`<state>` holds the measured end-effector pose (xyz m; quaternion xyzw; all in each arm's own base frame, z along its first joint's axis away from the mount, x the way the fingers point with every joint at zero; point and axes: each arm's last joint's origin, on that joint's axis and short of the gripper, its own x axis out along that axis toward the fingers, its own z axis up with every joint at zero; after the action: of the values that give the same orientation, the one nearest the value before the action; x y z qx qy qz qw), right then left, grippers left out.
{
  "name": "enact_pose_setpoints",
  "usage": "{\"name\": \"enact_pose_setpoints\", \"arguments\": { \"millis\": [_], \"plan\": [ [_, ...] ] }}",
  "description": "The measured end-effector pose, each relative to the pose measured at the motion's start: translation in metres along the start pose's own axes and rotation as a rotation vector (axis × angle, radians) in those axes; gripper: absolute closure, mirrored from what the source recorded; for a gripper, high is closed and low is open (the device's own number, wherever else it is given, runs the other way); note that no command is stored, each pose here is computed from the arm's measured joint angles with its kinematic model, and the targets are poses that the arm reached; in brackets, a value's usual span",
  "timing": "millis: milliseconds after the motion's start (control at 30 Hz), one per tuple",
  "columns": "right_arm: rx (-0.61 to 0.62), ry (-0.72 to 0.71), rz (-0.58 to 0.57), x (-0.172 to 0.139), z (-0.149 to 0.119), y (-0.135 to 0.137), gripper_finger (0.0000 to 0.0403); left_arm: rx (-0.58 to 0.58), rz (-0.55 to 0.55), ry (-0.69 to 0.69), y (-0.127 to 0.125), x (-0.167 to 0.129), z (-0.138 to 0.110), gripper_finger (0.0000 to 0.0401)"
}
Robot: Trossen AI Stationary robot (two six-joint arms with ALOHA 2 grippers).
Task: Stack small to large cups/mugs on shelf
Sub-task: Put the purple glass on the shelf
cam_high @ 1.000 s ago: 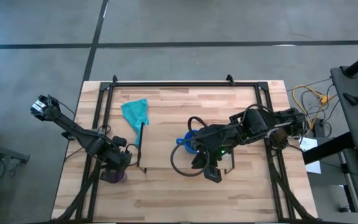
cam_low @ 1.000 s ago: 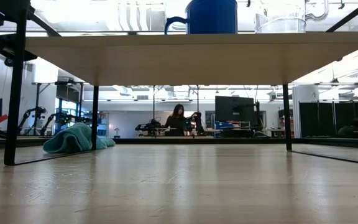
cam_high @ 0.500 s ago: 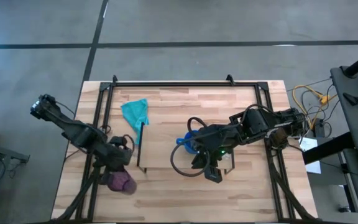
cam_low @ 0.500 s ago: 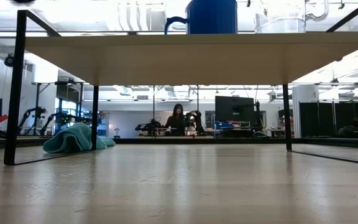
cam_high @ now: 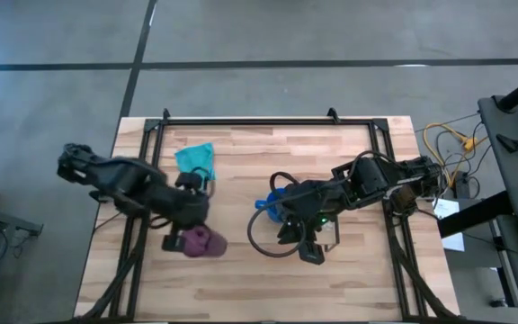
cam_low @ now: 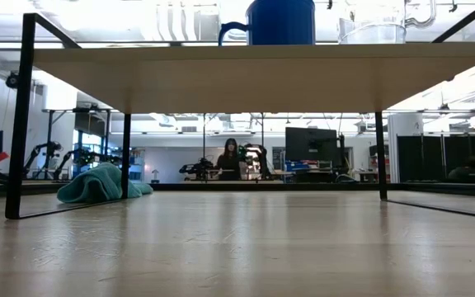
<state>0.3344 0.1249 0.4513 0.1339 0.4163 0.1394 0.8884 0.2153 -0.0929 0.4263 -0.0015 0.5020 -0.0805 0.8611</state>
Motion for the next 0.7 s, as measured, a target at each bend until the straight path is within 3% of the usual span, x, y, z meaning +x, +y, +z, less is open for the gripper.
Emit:
{"name": "enact_pose_setpoints", "arguments": {
  "millis": [167, 433, 700],
  "plan": [
    [0.000, 0.000, 0.000, 0.000, 0.000, 0.000, 0.0339, 0.018, 0.069, 0.079, 0.019, 0.023, 0.019, 0.0399],
    [-0.007, 0.003, -0.007, 0.000, -0.001, 0.002, 0.0344, -0.112, 0.204, 0.071, 0.061, 0.027, 0.028, 0.0400],
    [-0.035, -0.051, -0.271, 0.000, -0.007, 0.002, 0.0345, -0.216, 0.145, 0.046, 0.073, 0.018, 0.025, 0.0400]
  ]
}}
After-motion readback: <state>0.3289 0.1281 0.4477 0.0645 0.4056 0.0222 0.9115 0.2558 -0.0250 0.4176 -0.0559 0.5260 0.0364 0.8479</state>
